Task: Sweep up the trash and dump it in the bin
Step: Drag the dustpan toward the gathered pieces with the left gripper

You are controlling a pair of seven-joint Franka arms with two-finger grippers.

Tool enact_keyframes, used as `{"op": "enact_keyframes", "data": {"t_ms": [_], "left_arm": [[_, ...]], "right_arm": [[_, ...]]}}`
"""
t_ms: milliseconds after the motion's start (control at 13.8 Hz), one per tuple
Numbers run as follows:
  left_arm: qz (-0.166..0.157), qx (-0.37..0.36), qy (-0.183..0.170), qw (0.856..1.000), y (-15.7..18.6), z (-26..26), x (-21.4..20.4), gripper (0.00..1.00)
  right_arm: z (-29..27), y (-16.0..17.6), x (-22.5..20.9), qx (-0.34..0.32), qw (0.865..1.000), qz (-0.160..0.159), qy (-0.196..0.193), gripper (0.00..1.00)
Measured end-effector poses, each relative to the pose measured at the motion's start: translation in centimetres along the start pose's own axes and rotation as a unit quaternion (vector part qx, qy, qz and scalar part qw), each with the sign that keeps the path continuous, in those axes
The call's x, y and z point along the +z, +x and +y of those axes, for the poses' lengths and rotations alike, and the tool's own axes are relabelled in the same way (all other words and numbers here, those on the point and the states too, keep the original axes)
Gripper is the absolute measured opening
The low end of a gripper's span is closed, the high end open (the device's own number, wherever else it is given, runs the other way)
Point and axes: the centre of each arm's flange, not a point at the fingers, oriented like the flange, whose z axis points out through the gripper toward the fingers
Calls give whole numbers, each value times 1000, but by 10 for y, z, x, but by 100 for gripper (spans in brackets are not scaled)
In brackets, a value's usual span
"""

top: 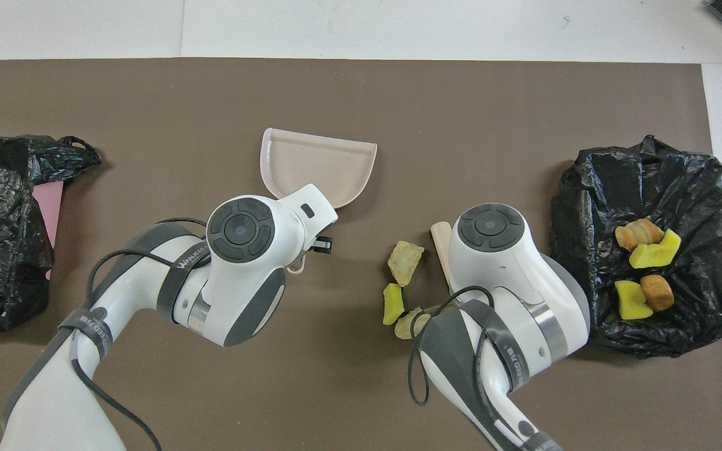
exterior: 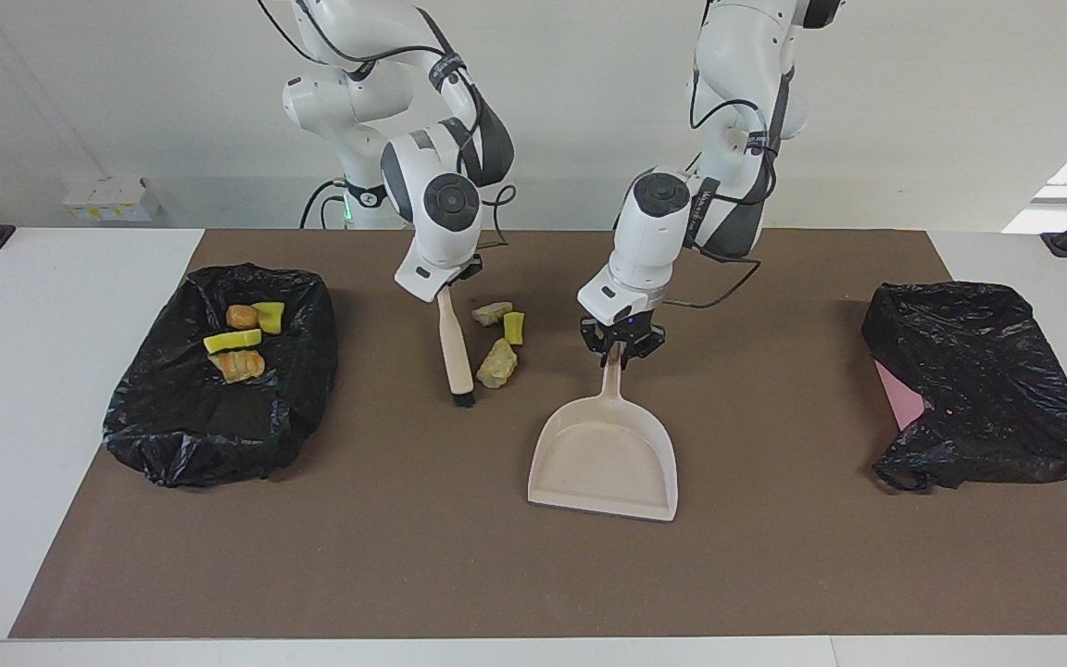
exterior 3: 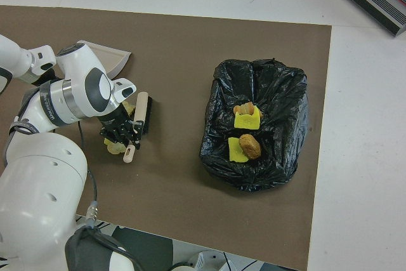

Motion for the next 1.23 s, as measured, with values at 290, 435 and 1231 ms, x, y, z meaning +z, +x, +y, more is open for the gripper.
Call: {"op": "enact_keyframes", "data": {"t_ms": [290, 435, 1231], "left_arm": [[-10, 40, 7, 999, 13, -47, -24, 31], [-13, 64, 8, 998, 15, -68, -41, 31], [-83, 377, -17, 923, 0, -203, -81, 31]], "right_arm": [[-4, -19, -6, 64, 998, -26, 10, 26], [-17, -28, -2, 81, 996, -35, 16, 26], [-51, -59, 35, 138, 987, 7, 80, 26]]}}
